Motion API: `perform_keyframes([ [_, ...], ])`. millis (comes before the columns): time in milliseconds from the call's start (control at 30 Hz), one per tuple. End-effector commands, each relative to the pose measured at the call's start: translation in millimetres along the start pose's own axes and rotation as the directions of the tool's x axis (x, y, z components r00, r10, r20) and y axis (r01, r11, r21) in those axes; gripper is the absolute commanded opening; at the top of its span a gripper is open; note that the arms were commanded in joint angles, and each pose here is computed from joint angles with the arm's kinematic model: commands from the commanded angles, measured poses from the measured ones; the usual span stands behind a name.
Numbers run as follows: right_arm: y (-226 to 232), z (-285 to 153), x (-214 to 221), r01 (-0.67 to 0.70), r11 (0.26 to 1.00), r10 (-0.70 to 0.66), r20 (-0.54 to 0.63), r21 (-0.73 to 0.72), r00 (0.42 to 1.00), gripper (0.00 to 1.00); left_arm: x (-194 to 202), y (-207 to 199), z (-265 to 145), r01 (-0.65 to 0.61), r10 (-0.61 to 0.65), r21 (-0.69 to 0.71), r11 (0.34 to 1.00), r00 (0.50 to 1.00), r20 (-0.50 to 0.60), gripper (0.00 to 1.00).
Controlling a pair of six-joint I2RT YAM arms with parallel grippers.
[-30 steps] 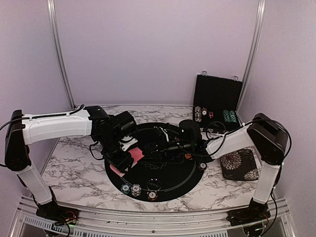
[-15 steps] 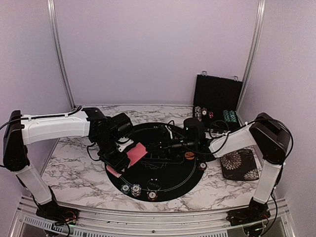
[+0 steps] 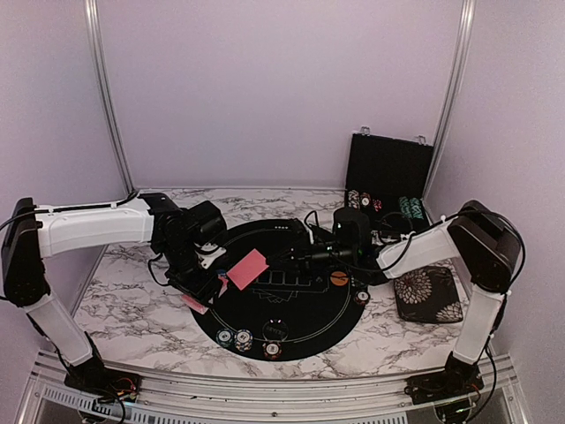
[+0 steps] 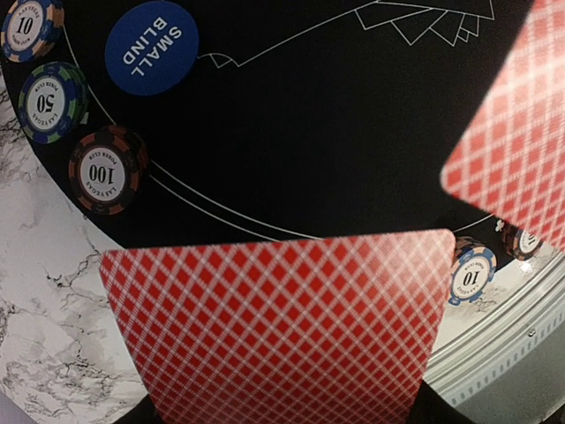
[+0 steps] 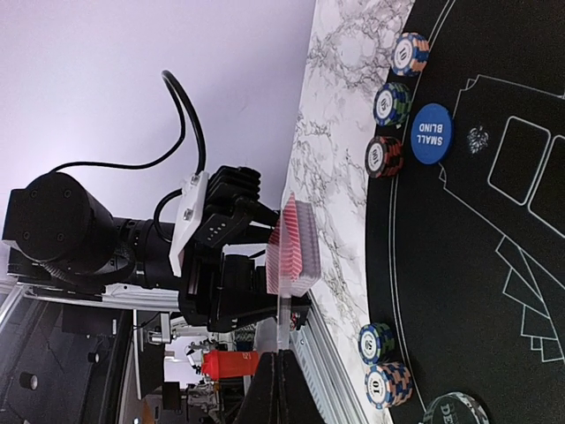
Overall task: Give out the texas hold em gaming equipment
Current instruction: Pick up the poker card from the face-down deck piles, then distribute the poker card in the small blind area.
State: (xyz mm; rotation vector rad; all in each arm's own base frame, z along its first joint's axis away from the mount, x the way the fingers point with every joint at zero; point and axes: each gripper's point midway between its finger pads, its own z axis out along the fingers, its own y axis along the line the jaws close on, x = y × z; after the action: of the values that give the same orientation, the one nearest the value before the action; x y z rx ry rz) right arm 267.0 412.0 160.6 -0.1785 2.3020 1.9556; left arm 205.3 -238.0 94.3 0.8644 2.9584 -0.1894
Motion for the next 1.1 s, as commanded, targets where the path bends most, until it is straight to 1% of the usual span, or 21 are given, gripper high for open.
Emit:
perform_keyframes([
  [0, 13, -5, -8, 0.028, 0.999, -0.027, 0.012, -0.032, 1.000, 0.00, -5, 7, -11, 0.031, -0.032, 0.014, 0.999, 0.998, 0.051, 0.60],
  [267, 2, -4, -23, 0.027, 1.000, -0.027, 0.022, -0.007, 0.999, 0.00, -1, 21, -10, 0.074, -0.074, 0.015, 0.997, 0.996, 0.048, 0.60],
  [367, -9, 1, -30, 0.022, 1.000, -0.022, 0.024, 0.017, 0.999, 0.00, 1, 24, -10, 0.084, -0.084, 0.018, 0.996, 0.995, 0.045, 0.60],
  [633, -31, 17, -62, 0.033, 0.997, -0.037, 0.058, 0.067, 0.998, 0.00, 7, 24, -13, 0.087, -0.089, 0.031, 0.996, 0.995, 0.049, 0.60],
  [733, -43, 22, -79, 0.043, 0.992, -0.053, 0.078, 0.116, 0.996, 0.00, 8, 24, -14, 0.086, -0.088, 0.032, 0.996, 0.995, 0.051, 0.60],
  [1067, -81, 56, -120, 0.032, 0.985, -0.050, 0.104, 0.168, 0.993, 0.00, 13, 23, -14, 0.075, -0.077, 0.038, 0.996, 0.996, 0.046, 0.60],
])
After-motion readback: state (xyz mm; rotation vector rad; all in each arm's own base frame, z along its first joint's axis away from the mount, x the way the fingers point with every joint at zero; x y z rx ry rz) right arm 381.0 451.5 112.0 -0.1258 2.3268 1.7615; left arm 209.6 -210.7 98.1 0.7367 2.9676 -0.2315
